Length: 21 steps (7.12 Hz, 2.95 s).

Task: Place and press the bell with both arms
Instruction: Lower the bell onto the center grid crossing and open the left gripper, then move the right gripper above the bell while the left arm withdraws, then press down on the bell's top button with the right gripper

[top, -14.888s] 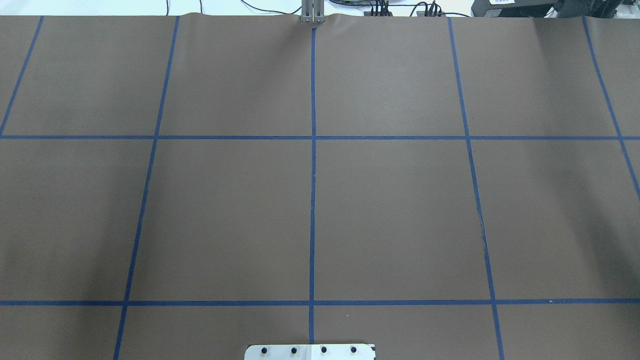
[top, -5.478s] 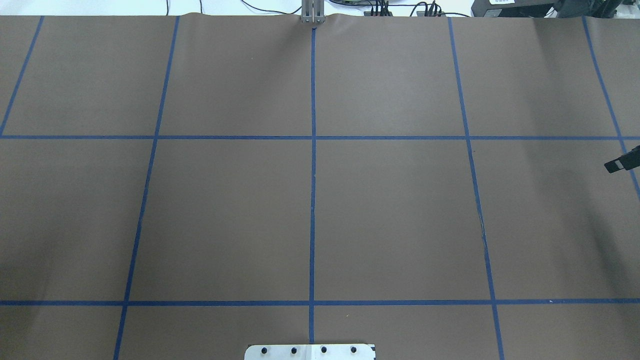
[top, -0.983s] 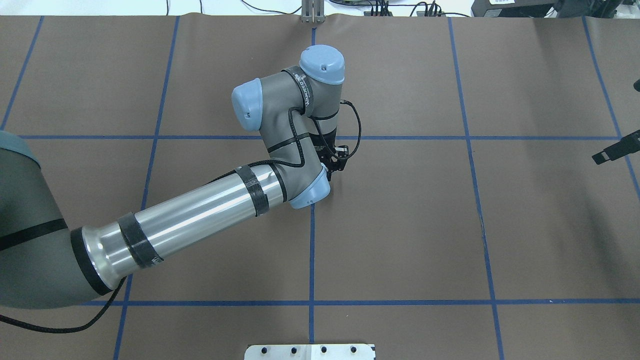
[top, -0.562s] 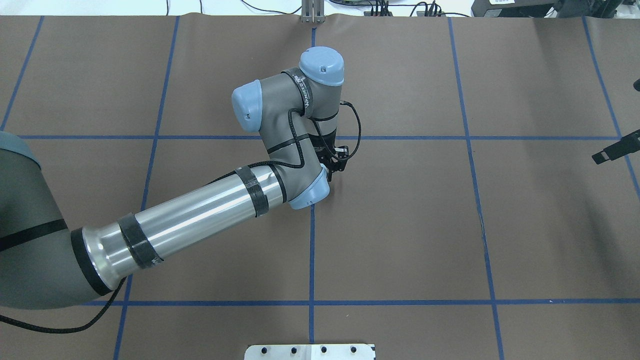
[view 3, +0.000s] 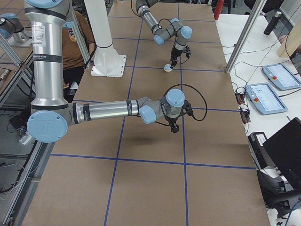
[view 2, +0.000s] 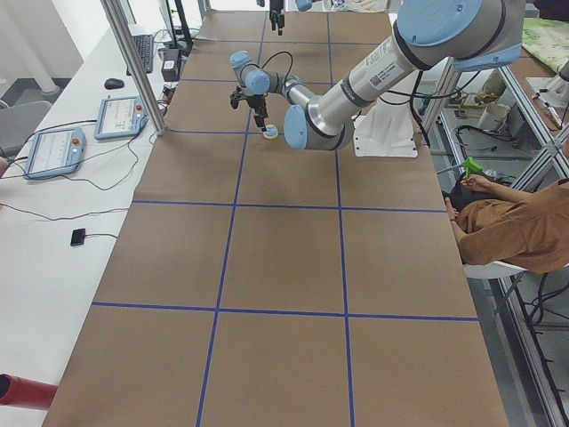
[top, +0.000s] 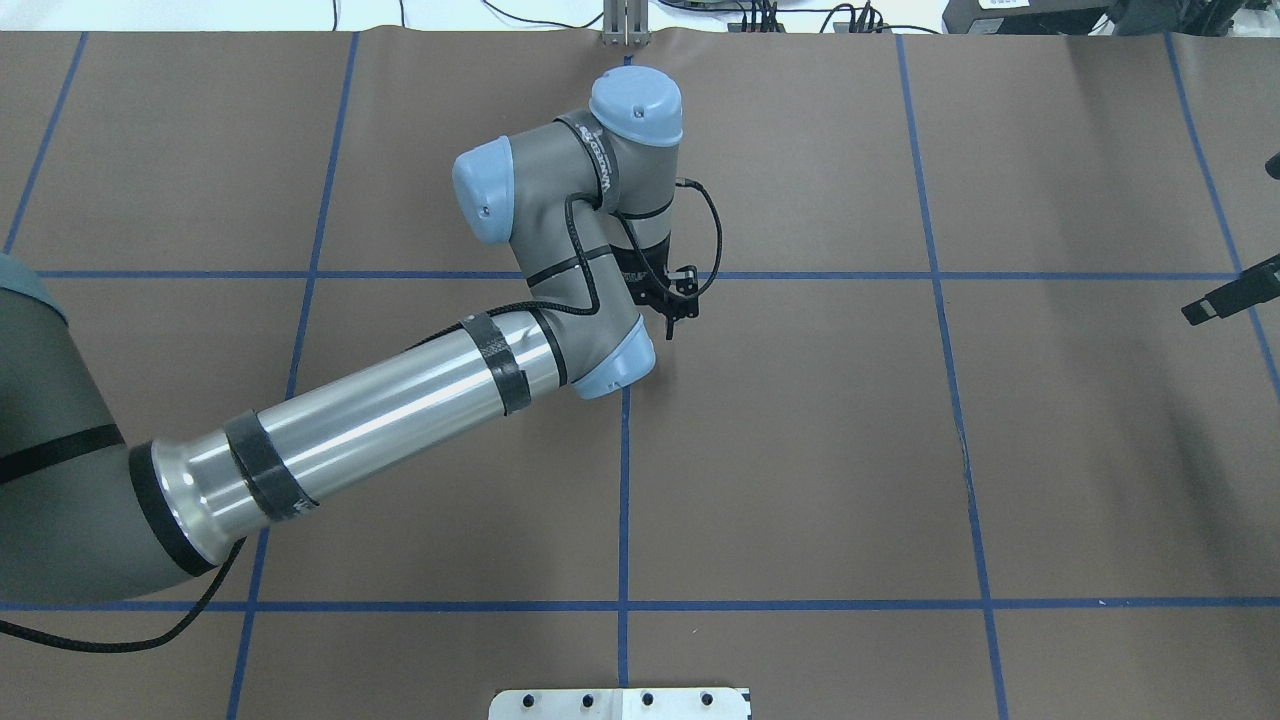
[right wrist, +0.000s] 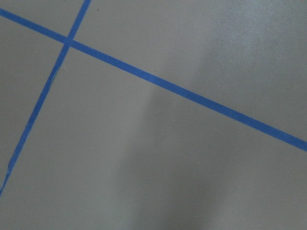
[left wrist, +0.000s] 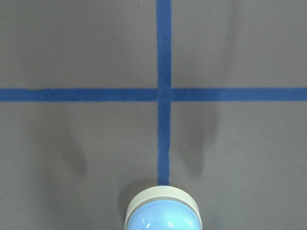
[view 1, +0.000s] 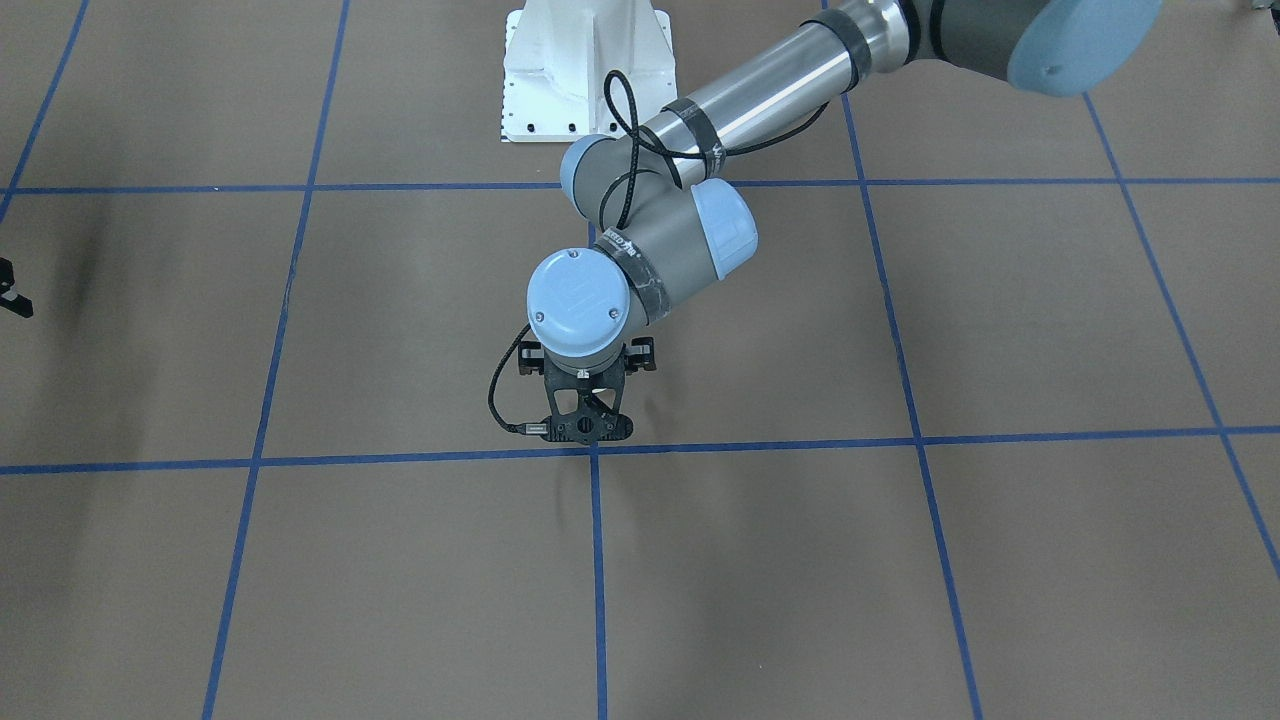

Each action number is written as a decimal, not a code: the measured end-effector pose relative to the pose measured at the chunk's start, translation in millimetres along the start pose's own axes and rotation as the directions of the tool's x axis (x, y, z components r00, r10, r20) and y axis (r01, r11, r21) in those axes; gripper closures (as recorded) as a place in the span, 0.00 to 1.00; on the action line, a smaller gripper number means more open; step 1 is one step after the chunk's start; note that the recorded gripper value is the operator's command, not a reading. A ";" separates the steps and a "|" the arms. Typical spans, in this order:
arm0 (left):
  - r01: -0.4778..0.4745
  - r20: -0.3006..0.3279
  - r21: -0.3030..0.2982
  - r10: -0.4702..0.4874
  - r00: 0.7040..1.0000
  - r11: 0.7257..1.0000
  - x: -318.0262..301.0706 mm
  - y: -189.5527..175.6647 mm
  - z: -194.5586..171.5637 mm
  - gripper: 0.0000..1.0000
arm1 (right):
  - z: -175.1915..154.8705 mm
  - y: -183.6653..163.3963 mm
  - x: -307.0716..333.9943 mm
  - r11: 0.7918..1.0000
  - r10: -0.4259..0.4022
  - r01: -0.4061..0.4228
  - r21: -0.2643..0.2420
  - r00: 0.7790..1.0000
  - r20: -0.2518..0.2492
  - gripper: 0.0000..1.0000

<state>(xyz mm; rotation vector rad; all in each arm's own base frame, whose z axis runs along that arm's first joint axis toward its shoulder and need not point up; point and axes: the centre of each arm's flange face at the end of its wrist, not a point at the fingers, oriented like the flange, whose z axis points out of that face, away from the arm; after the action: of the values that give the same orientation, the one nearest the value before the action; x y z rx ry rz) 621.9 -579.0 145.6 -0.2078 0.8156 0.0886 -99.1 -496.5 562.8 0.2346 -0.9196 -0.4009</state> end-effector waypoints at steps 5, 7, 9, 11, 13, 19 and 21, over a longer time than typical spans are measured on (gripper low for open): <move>-0.053 -0.089 0.088 0.061 0.994 0.995 -216.9 34.2 -53.9 0.01 | 42.2 -96.5 -180.1 0.977 0.206 -0.204 0.070 0.978 -0.023 0.20; -0.094 -0.070 0.115 0.102 0.992 0.989 -301.6 45.2 -63.0 0.01 | 82.8 -123.8 -315.1 0.932 0.342 -0.340 0.127 0.940 0.009 0.97; -0.117 -0.043 0.133 0.124 0.991 0.984 -373.1 52.1 -70.6 0.01 | 107.1 -142.7 -427.5 0.898 0.413 -0.413 0.150 0.910 0.032 1.00; -0.129 -0.025 0.141 0.133 0.991 0.982 -404.4 55.2 -73.3 0.01 | 125.6 -182.3 -510.2 0.874 0.467 -0.461 0.150 0.884 -0.002 1.00; -0.129 -0.019 0.141 0.133 0.991 0.982 -410.0 55.7 -71.9 0.01 | 149.3 -220.0 -546.3 0.854 0.511 -0.502 0.140 0.859 -0.038 1.00; -0.129 -0.011 0.138 0.132 0.991 0.982 -411.8 56.7 -68.0 0.01 | 182.5 -236.2 -549.9 0.850 0.524 -0.512 0.121 0.847 -0.096 1.00; -0.129 -0.011 0.138 0.132 0.991 0.982 -411.7 56.7 -67.8 0.01 | 189.8 -237.1 -548.3 0.851 0.524 -0.512 0.117 0.845 -0.108 1.00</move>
<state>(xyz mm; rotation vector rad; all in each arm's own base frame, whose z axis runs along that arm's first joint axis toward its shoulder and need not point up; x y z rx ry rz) 283.4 -537.8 392.6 -0.0250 0.8515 0.1535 -604.2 -478.2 192.1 0.0795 -0.8264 0.1588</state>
